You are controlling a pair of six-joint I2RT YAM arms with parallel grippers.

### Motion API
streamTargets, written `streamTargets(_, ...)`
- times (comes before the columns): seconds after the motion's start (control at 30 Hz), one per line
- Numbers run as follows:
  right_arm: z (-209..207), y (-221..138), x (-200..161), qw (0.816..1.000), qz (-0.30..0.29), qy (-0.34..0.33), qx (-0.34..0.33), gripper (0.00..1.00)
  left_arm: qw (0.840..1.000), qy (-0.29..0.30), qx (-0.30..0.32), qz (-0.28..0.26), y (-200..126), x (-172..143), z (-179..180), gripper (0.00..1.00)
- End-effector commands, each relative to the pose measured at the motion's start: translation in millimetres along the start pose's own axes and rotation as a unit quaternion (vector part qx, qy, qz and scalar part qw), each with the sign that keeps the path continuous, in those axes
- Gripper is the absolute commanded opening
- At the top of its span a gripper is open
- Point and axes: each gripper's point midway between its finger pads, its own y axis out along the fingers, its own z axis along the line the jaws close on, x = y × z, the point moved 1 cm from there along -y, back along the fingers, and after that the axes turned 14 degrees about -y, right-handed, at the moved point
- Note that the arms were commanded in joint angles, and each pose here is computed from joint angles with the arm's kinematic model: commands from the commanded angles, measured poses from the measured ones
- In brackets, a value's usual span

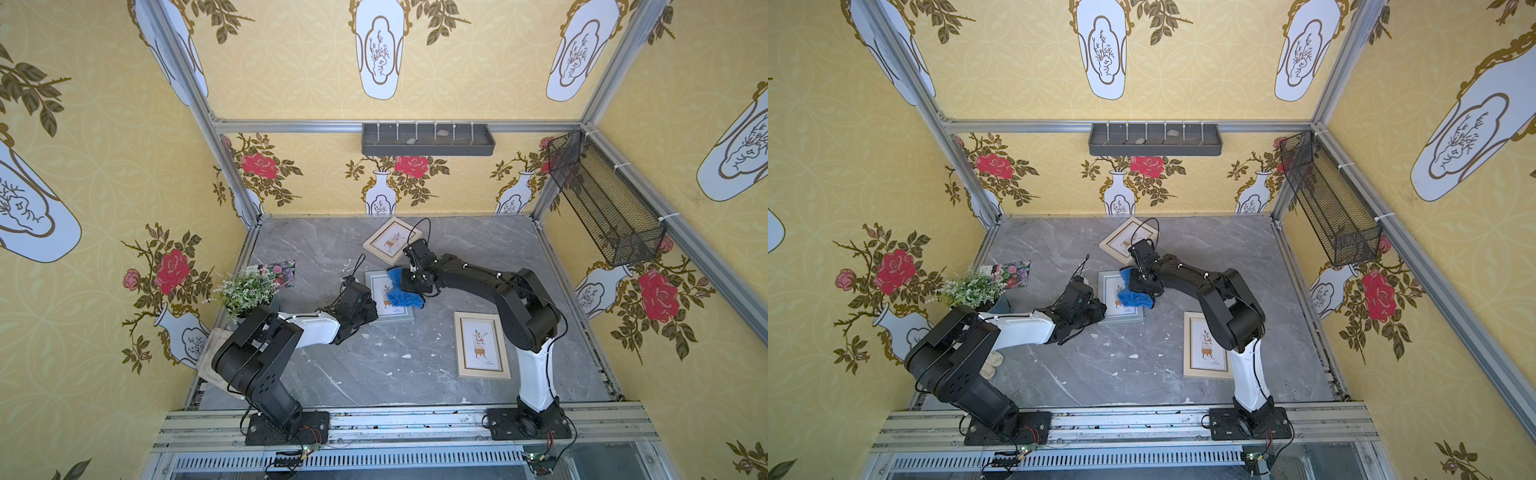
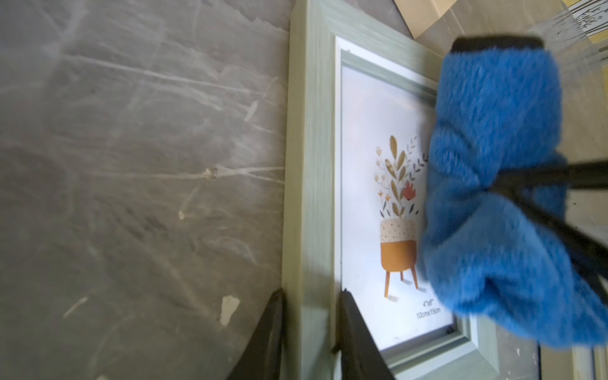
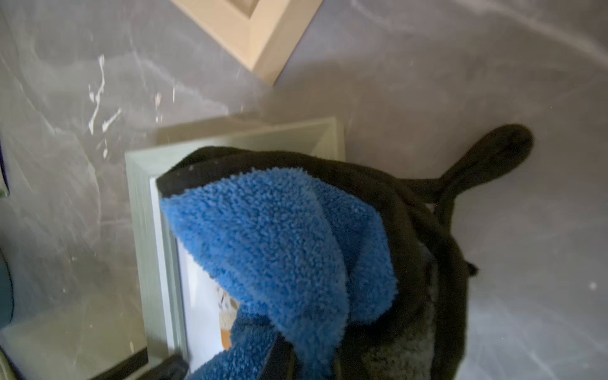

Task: Wipe the picture frame with a cloth
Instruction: Wipe the dirt from the picture frame.

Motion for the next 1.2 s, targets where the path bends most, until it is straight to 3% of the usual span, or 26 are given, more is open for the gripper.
streamTargets(0.0,-11,8,-1,0.999,0.015,-0.022,-0.027,0.07,0.97,-0.002,0.217,0.106,-23,-54,108,0.22)
streamTargets(0.33,17,-22,-89,0.997,0.066,-0.031,-0.025,0.09,0.971,-0.002,0.216,0.104,-21,-52,104,0.22)
streamTargets(0.43,18,-21,-79,0.998,0.054,-0.032,-0.022,0.09,0.971,0.0,0.215,0.104,-21,-52,104,0.22)
streamTargets(0.63,2,0,-9,0.999,0.008,-0.029,-0.028,0.09,0.97,-0.003,0.22,0.108,-23,-54,106,0.22)
streamTargets(0.7,1,5,-1,0.999,0.008,-0.033,-0.03,0.08,0.97,-0.007,0.219,0.108,-23,-54,105,0.22)
streamTargets(1.03,42,-18,-86,0.998,0.059,-0.034,-0.007,0.09,0.972,-0.01,0.209,0.106,-22,-54,96,0.22)
streamTargets(1.17,75,-10,-91,0.997,0.057,-0.042,0.028,0.1,0.973,-0.008,0.206,0.105,-21,-54,93,0.22)
